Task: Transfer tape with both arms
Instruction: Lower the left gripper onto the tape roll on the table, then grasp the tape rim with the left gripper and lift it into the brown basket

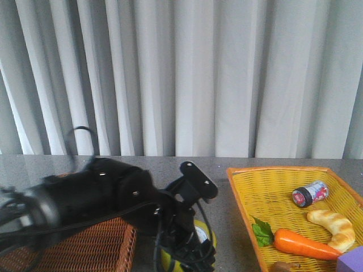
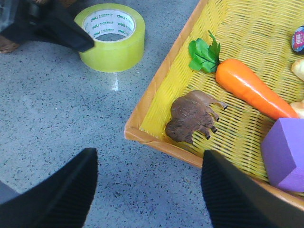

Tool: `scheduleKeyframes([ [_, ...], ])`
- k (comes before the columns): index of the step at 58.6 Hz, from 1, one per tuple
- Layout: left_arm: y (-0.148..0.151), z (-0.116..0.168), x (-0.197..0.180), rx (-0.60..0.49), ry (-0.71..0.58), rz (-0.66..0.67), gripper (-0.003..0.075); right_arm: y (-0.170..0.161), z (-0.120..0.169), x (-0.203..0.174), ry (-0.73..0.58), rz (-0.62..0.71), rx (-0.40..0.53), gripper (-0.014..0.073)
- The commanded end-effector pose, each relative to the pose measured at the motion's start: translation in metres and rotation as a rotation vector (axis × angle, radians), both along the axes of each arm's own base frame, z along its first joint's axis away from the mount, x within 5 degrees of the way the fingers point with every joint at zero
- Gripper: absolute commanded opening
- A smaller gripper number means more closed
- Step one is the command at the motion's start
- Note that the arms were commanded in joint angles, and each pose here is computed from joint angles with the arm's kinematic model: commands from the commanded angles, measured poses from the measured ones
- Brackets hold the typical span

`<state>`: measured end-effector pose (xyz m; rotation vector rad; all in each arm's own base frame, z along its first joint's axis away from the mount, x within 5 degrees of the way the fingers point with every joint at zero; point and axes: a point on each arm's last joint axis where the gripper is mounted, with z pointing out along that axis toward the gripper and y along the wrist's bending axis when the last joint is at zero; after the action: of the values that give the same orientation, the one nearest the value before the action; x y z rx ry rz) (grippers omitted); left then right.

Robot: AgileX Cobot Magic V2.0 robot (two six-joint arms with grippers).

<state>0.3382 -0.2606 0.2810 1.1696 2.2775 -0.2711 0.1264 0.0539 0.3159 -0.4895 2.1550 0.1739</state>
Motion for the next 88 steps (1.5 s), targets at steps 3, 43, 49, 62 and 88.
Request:
scheduleKeyframes([
  [3, -0.015, 0.016, 0.015, -0.036, -0.04, -0.018, 0.0587, 0.0, 0.014, 0.003, -0.093, -0.001, 0.031, 0.0456],
  [43, -0.025, -0.018, 0.044, 0.019, 0.076, -0.003, 0.026, 0.0, 0.014, 0.003, -0.093, -0.001, 0.031, 0.0456],
  [49, -0.025, -0.015, 0.043, 0.018, 0.074, -0.004, 0.0202, 0.001, 0.014, 0.003, -0.094, -0.001, 0.031, 0.0456],
  [62, -0.021, 0.002, 0.038, 0.0, 0.048, -0.005, 0.0156, 0.0, 0.014, 0.003, -0.093, -0.001, 0.031, 0.0456],
  [88, 0.02, 0.101, 0.003, -0.016, -0.159, 0.024, 0.0158, 0.0, 0.014, 0.003, -0.093, -0.001, 0.031, 0.0456],
])
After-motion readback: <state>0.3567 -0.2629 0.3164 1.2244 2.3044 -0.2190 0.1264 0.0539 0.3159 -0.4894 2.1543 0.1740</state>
